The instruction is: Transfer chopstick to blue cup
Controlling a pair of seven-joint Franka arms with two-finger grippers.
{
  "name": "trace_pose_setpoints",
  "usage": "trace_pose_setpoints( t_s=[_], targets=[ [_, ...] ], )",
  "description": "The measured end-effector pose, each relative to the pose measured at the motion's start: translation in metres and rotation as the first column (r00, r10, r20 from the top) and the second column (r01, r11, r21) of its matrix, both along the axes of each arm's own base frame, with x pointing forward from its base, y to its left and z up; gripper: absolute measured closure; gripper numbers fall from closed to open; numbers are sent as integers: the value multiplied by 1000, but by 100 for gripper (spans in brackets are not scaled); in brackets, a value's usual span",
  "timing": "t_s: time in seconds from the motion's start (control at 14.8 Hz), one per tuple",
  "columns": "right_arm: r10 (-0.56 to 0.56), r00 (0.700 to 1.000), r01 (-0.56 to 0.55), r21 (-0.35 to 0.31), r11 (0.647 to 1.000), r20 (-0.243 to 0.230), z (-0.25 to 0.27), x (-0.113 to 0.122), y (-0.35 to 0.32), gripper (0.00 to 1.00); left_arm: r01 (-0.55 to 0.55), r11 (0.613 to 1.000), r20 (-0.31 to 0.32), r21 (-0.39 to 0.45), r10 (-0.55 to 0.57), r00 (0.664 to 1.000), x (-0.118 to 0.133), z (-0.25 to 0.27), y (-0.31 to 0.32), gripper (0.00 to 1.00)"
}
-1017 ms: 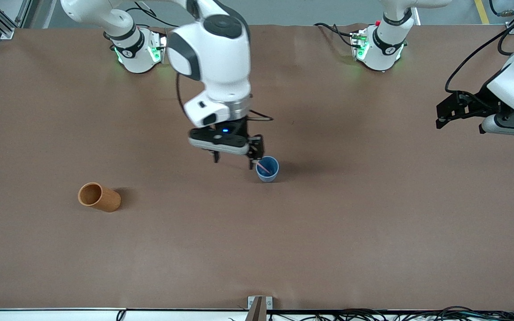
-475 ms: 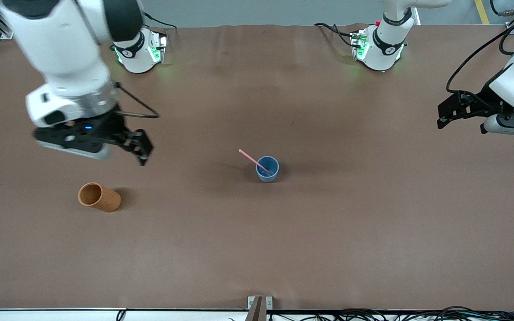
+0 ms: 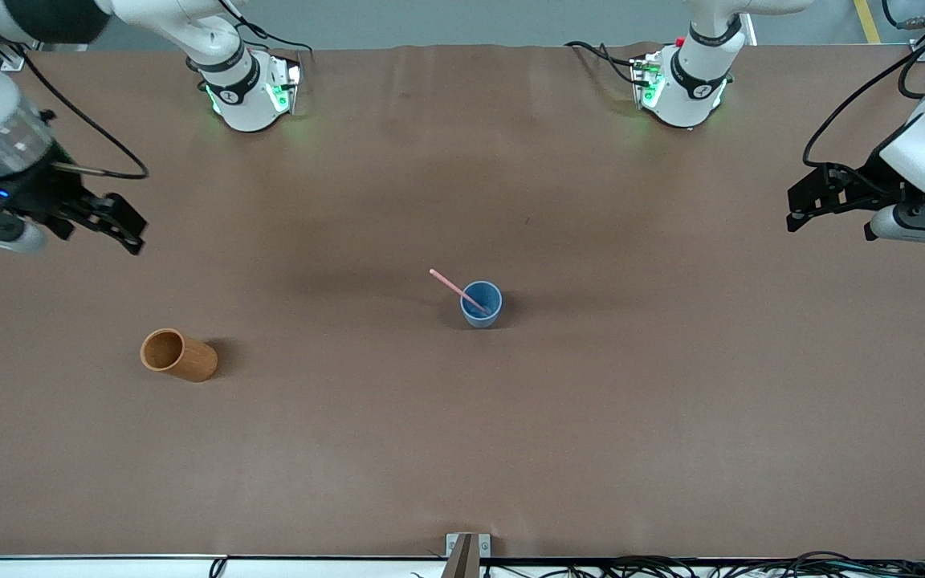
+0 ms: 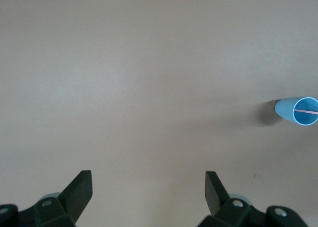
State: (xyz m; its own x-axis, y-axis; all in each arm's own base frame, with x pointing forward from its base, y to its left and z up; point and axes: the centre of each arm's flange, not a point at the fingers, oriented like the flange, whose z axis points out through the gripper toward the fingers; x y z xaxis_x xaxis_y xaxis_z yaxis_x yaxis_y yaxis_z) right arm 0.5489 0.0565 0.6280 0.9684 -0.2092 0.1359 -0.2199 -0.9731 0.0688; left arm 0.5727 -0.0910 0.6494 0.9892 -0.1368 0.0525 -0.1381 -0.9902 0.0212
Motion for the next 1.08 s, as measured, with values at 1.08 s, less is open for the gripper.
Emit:
trace_pose_setpoints(
  t_s=[1.08],
  targets=[
    [100, 994, -98, 45, 994, -38, 58, -15, -119, 0, -4, 1000, -4, -25, 4, 1000, 0, 0, 1, 0]
  ],
)
